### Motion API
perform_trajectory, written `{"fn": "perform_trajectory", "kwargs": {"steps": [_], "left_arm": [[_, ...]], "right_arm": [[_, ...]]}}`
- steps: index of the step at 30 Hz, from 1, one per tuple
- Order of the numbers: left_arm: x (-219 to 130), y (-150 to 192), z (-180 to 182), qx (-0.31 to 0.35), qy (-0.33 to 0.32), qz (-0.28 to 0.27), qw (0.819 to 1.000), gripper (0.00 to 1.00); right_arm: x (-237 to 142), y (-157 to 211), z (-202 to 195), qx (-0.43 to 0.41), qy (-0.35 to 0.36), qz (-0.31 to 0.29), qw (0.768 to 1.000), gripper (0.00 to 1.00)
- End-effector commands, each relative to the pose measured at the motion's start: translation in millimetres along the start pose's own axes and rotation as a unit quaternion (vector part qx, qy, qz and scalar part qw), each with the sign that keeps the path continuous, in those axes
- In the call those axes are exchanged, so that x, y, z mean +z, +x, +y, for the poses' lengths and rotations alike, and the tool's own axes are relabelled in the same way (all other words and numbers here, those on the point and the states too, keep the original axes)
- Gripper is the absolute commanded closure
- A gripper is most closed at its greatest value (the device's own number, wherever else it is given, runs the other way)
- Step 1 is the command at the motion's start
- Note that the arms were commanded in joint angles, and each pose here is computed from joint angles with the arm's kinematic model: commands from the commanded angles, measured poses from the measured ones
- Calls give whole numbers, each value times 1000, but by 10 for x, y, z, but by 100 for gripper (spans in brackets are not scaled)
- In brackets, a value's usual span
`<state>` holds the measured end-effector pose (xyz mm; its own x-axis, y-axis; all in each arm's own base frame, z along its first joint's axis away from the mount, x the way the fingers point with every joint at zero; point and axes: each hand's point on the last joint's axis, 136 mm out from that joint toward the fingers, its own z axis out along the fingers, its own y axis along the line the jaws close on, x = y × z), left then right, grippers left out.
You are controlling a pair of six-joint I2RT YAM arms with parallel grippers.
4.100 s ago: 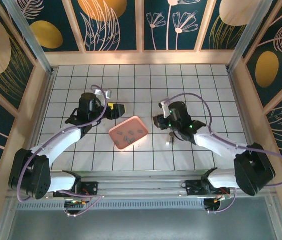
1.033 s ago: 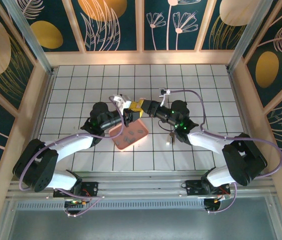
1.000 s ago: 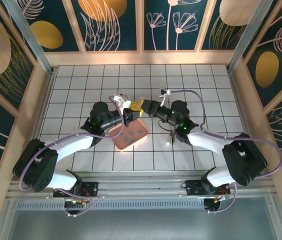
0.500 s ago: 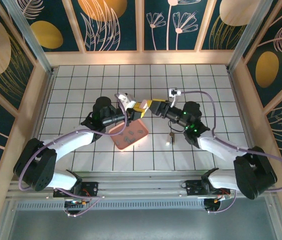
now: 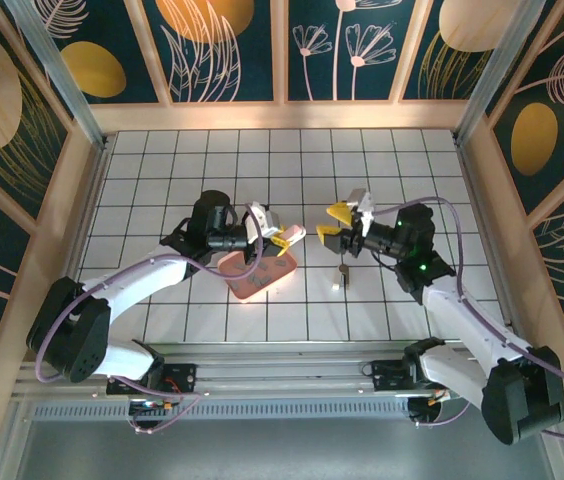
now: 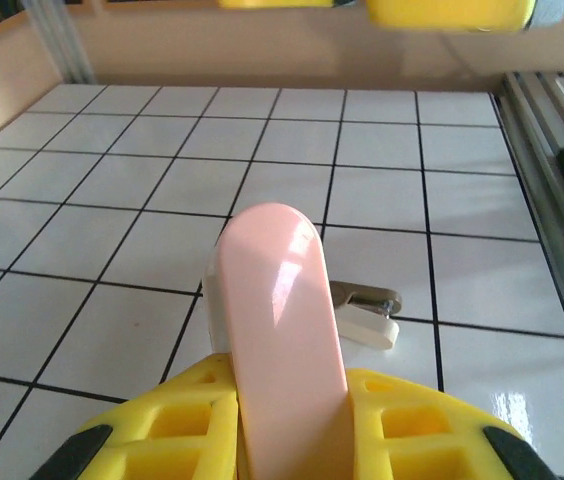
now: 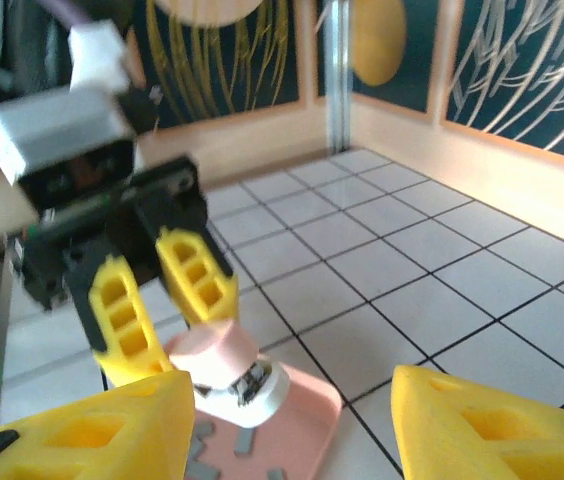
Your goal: Load the staples into the stapler
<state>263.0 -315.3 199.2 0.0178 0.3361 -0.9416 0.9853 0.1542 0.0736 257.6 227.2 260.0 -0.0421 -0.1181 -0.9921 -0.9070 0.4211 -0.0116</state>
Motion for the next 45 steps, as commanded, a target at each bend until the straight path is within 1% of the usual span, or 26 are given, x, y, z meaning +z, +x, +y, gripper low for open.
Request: {"fn": "perform_trajectory", "kwargs": {"steps": [1, 4, 6, 13, 17, 21, 27, 28, 30, 33, 37, 39, 41, 45], "left_arm": [[-73, -111, -122, 72, 34, -8, 997, 100], [-81, -98, -147, 99, 40, -4, 994, 100], [-87, -111, -145, 113, 39, -5, 993, 100], [-77, -121, -210, 130, 68, -6, 989, 100], [-76, -134, -230, 130, 74, -11, 989, 100], [-70, -136, -233, 129, 76, -11, 989, 100], [-60, -134, -231, 122, 79, -12, 989, 100], [-55, -132, -230, 122, 80, -12, 989, 100], [-48, -133, -228, 120, 81, -13, 989, 100], [-42, -134, -223, 118, 81, -14, 990, 100], [-30, -122, -213, 113, 81, -12, 990, 100], [-26, -123, -206, 112, 81, -12, 990, 100], [-23, -121, -204, 112, 81, -12, 990, 100], [-21, -136, -200, 109, 81, -14, 991, 100]], "right_arm": [[17, 225, 183, -123, -57, 54, 989, 43], [81, 329, 233, -152, -79, 83, 982, 42], [141, 365, 265, -165, -95, 91, 978, 42], [288, 400, 286, -183, -127, 93, 971, 42], [340, 462, 330, -186, -161, 100, 964, 42], [374, 437, 400, -190, -191, 88, 959, 44], [410, 441, 471, -192, -213, 80, 955, 52], [408, 450, 469, -192, -213, 81, 955, 54], [405, 456, 471, -192, -214, 82, 954, 62], [396, 473, 479, -192, -215, 86, 954, 68], [382, 453, 489, -192, -217, 84, 954, 71], [377, 435, 497, -191, -219, 82, 953, 68], [373, 433, 503, -189, -221, 81, 953, 68], [371, 430, 497, -189, -220, 82, 954, 76]]}}
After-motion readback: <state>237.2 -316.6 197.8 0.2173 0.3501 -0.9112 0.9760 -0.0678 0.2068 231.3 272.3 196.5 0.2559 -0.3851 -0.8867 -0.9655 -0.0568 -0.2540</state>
